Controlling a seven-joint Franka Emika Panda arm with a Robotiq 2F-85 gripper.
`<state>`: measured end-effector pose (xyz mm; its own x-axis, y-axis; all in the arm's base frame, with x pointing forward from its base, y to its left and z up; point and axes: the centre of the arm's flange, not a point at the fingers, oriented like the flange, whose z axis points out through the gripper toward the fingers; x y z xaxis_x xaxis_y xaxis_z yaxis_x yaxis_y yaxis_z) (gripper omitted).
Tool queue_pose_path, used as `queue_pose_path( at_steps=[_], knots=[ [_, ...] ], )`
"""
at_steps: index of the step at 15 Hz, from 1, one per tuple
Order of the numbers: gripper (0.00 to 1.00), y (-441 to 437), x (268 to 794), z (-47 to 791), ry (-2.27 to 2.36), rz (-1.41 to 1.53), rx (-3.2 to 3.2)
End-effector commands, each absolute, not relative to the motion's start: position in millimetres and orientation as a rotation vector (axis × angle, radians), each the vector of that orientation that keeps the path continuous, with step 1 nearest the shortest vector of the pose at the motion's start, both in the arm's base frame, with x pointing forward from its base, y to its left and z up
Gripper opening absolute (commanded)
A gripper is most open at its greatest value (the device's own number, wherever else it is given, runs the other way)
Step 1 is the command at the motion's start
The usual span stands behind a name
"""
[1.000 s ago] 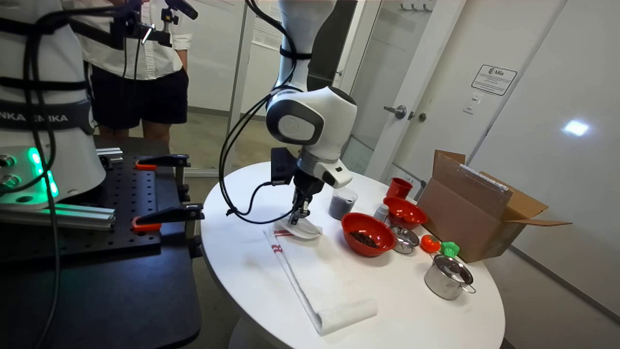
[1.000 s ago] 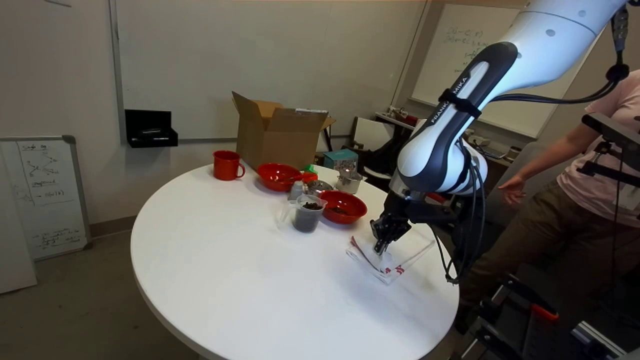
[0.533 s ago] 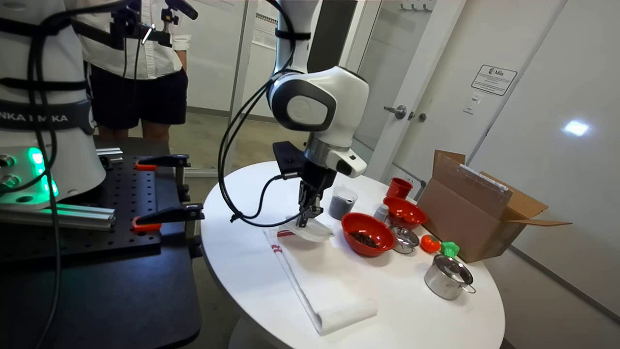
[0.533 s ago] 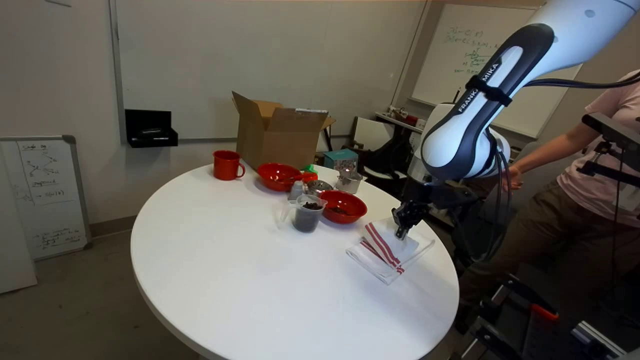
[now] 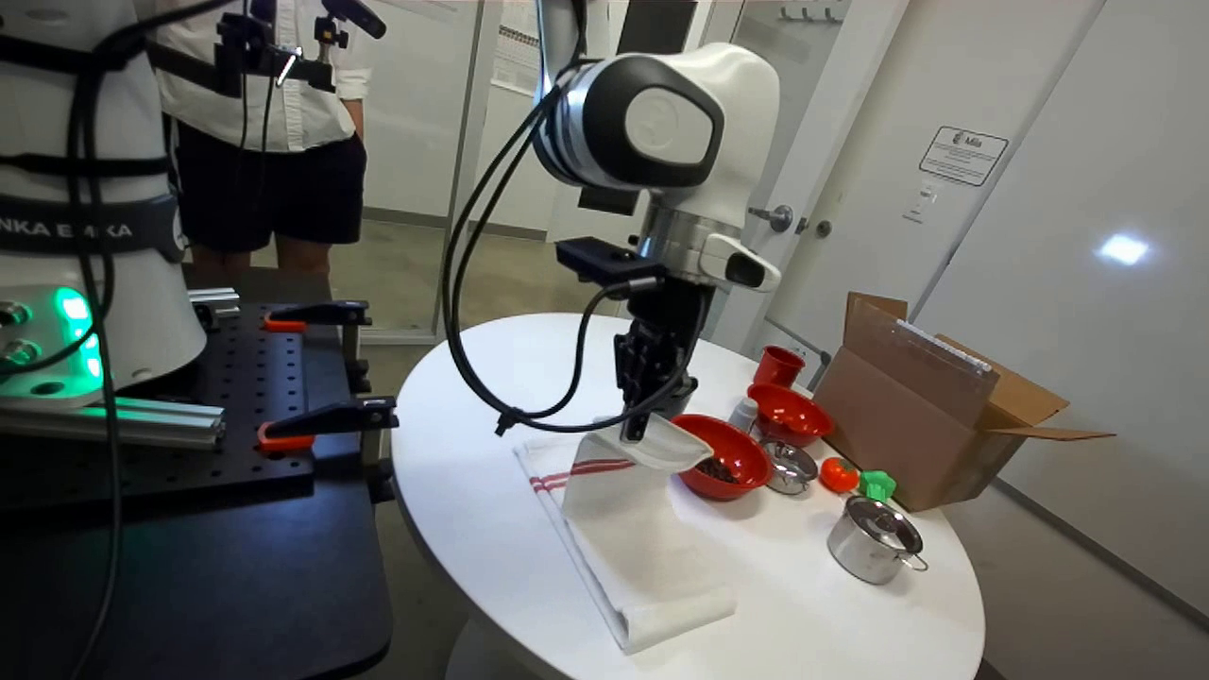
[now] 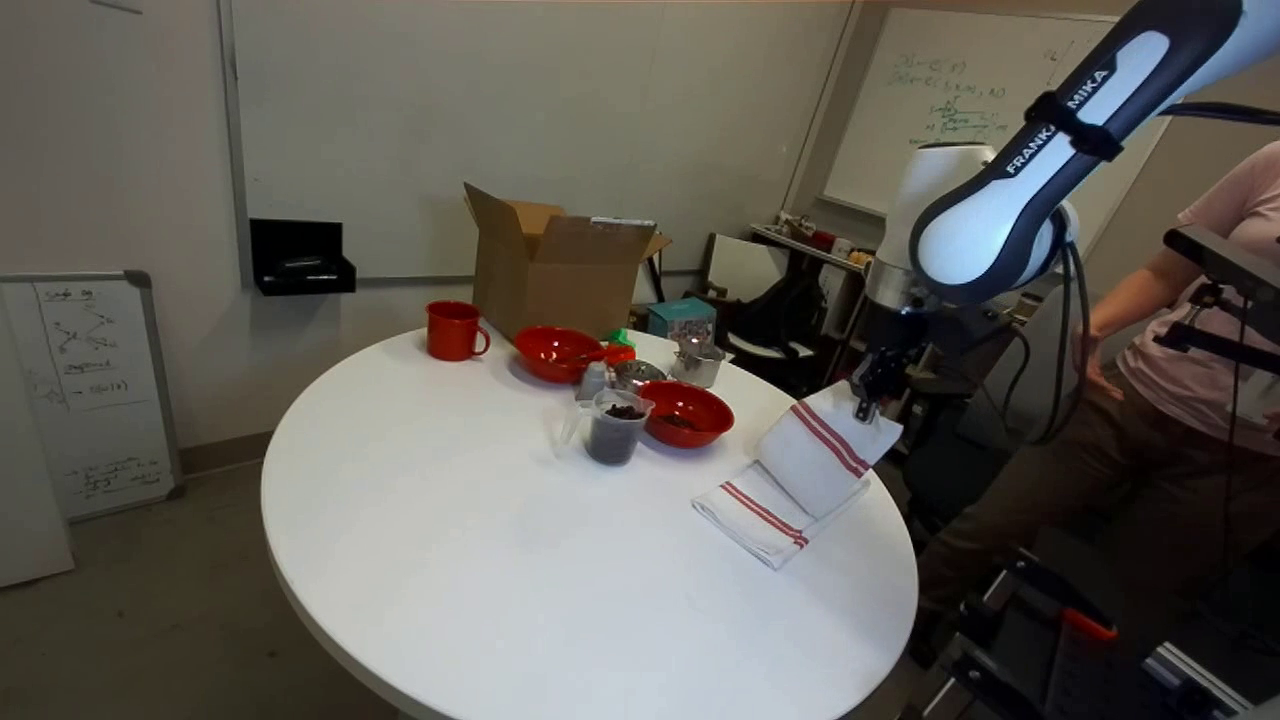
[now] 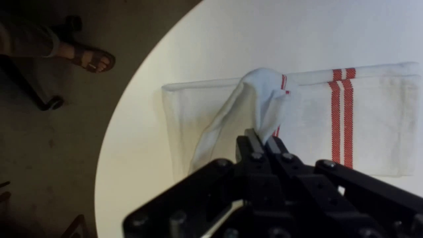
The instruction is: Fold the towel in half then fold it in half again
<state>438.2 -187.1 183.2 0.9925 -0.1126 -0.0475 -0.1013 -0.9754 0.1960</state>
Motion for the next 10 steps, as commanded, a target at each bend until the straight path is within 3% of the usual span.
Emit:
queue_pose_path(
  at_steps=[1,10],
  knots=[
    [0.01,-192,435,230,-0.056,-0.146,2.867],
    [0.01,-125,483,216,0.418,-0.315,2.812]
  ],
)
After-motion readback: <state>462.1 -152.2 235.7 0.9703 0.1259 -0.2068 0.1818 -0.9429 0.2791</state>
